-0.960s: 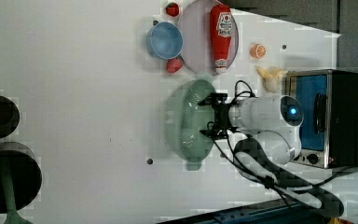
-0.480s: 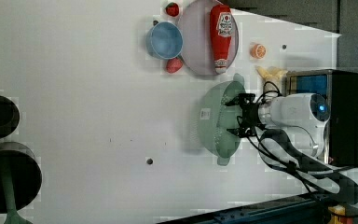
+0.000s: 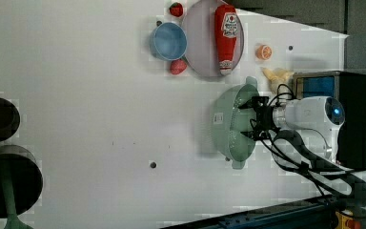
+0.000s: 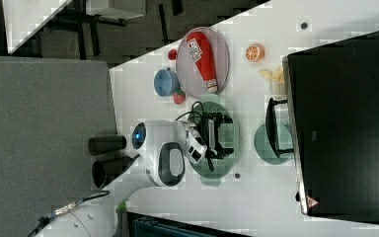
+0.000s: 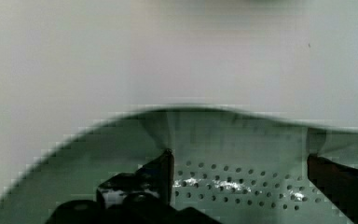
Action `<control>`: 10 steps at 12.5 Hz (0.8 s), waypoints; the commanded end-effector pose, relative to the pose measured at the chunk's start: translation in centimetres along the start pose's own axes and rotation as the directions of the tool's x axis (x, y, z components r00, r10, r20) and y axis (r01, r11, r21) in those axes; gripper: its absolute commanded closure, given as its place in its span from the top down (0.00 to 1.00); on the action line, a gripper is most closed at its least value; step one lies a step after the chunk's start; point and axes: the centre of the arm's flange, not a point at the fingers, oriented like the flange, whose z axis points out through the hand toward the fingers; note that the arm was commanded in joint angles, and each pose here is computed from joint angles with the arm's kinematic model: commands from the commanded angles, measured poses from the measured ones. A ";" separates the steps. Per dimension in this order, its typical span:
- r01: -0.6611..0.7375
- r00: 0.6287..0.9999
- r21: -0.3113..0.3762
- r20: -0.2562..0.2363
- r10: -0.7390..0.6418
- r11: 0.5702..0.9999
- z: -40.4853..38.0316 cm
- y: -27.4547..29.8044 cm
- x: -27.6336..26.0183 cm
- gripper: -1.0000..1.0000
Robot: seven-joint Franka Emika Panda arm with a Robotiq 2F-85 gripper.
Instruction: Drag strainer left to right.
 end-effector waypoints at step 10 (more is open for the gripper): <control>0.603 0.798 0.102 -0.072 -0.599 0.791 -11.0 -1.6 3.7 1.00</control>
